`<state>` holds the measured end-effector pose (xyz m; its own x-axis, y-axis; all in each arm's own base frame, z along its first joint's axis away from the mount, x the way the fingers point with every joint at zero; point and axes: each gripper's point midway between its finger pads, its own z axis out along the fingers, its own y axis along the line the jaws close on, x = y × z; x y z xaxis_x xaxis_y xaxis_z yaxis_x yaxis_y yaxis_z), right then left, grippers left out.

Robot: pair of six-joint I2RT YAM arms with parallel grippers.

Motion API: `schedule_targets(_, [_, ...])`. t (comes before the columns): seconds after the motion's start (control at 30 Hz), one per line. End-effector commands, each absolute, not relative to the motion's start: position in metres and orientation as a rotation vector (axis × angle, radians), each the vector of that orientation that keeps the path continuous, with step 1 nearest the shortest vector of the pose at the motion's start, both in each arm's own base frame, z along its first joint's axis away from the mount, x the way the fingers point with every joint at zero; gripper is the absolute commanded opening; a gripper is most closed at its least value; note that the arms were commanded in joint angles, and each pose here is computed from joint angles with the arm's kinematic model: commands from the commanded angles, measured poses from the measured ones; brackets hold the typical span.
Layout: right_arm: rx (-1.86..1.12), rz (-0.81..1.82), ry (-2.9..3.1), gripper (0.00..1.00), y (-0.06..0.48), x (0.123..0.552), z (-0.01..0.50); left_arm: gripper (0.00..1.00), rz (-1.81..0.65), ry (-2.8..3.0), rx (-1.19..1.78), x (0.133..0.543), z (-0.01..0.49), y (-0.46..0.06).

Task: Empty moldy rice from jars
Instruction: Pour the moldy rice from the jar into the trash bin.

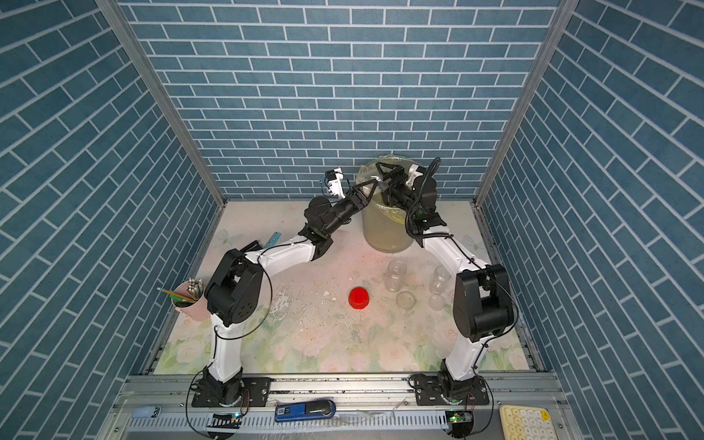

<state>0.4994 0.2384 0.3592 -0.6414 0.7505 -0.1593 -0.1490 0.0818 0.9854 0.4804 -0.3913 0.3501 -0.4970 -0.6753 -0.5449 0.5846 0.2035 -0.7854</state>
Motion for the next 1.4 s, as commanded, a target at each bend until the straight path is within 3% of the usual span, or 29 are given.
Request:
schedule_targets(0.0, [0.569,1.561,1.666,0.88,0.231,0.487,0.371,0.3,-1.52,1.352,-0.048,0.469,0.385,-0.38])
schedule_targets(0.1, [0.573,1.518,1.672,0.99,0.225,0.485,0.369,0.29,-1.523,1.346,-0.037,0.469,0.388,-0.379])
schedule_targets(0.63, [0.545,1.082,1.82,0.99,0.184,0.461,0.38,0.27,-1.489,1.408,-0.01,0.468,0.395,-0.373])
schedule_targets(1.0, [0.459,1.096,1.791,0.99,0.187,0.446,0.406,0.27,-1.428,1.46,0.017,0.467,0.401,-0.371])
schedule_targets(1.37, [0.361,0.692,1.774,0.99,0.121,0.399,0.418,0.25,-1.311,1.636,0.099,0.473,0.397,-0.378])
